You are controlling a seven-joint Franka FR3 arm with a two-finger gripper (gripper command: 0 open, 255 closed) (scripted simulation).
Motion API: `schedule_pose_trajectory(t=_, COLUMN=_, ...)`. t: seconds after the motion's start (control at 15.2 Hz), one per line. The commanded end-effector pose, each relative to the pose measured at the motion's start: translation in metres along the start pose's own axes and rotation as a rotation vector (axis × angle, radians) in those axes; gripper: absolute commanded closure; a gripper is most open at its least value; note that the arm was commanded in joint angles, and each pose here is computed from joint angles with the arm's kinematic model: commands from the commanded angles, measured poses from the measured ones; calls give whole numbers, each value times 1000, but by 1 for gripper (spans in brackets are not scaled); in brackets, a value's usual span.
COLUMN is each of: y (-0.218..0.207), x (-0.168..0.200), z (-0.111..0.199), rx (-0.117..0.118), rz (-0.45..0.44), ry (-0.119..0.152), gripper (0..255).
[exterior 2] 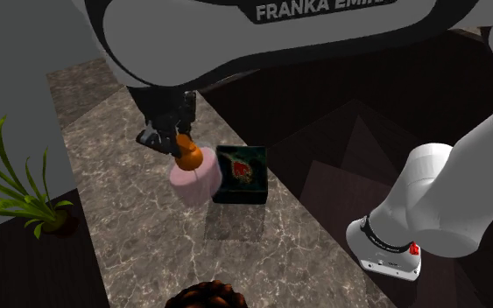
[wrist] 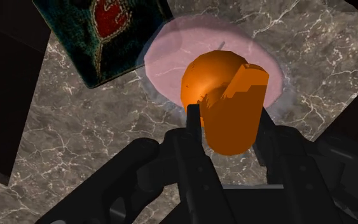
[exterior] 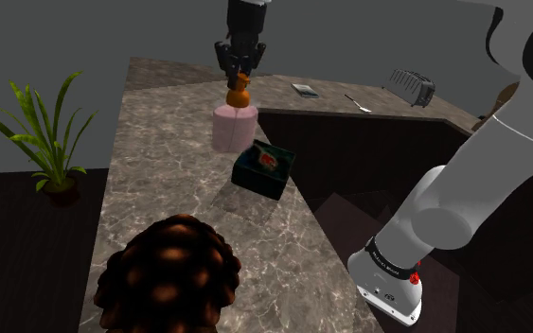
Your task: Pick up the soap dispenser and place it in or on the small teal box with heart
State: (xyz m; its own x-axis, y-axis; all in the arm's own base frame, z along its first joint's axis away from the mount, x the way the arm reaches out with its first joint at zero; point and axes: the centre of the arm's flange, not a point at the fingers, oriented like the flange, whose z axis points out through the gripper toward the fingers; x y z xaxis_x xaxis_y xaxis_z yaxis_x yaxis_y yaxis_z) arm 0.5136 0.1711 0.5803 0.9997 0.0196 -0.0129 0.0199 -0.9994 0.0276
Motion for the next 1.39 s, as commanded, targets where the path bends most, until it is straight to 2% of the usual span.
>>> schedule_pose_trajectory(t=0.0, y=22, x=-7, z=-11, rx=0, rz=-1, ry=0, gripper=255)
schedule_pose_trajectory(t=0.79, y=166, x=-44, z=-69, rx=0, rz=-1, ry=0, gripper=255)
schedule_pose_trajectory(t=1.32, y=165, x=-43, z=-27, rx=0, rz=-1, ry=0, gripper=255)
